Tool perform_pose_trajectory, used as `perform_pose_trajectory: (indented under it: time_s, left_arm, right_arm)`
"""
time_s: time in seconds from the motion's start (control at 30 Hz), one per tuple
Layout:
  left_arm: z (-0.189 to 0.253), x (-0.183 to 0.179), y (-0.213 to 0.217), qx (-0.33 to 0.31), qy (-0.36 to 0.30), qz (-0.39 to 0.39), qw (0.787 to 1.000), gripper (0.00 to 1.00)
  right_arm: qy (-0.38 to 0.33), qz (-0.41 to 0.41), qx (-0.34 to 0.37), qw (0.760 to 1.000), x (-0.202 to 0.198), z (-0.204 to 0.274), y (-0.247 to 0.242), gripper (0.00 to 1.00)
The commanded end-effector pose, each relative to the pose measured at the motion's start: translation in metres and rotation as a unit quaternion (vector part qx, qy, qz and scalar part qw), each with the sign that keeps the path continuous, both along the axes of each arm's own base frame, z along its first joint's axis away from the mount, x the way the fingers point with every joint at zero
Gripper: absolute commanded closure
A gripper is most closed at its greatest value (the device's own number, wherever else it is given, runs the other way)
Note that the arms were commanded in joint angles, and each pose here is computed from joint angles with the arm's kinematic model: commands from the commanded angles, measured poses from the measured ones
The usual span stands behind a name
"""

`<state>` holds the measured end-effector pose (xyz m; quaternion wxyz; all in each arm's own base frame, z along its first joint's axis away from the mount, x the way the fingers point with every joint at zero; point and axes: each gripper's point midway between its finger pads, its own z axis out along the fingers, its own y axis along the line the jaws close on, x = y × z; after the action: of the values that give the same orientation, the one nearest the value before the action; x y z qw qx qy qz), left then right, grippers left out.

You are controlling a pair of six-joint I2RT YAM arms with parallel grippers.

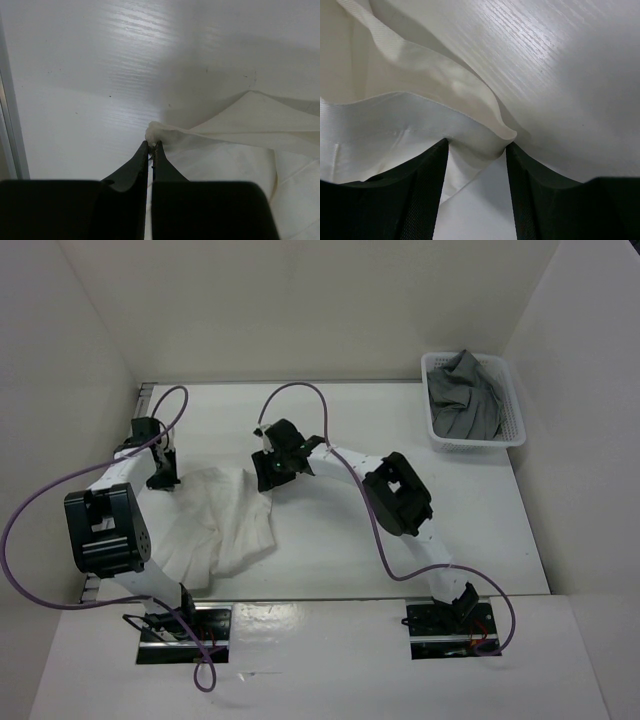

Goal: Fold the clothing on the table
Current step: Flatten the skirt out

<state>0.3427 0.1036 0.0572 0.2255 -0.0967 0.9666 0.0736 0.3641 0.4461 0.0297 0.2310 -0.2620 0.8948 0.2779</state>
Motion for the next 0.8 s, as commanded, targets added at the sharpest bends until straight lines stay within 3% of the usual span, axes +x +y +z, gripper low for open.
perform_pose_trajectory:
  time_s: [0.0,0.23,0.77]
  left_arm:
    - [0.006,-0.008,0.001,-0.002,-0.004,0.008,1.0,1.0]
    - [0.009,-0.008,0.002,-0.006,-0.009,0.01,1.0,1.0]
    - [0.002,-0.011,0.0,-0.013,0.004,0.008,1.0,1.0]
  right_arm:
    - [-0.017,-0.021,-0.019,0.999,0.014,-0.013,-0.003,0.45]
    - [-0.025,-0.03,-0.018,0.999,0.03,-0.01,-0.014,0.47]
    - [0.031,0.011,0.015,0.999,0.005,-0.022,-0.003,0.52]
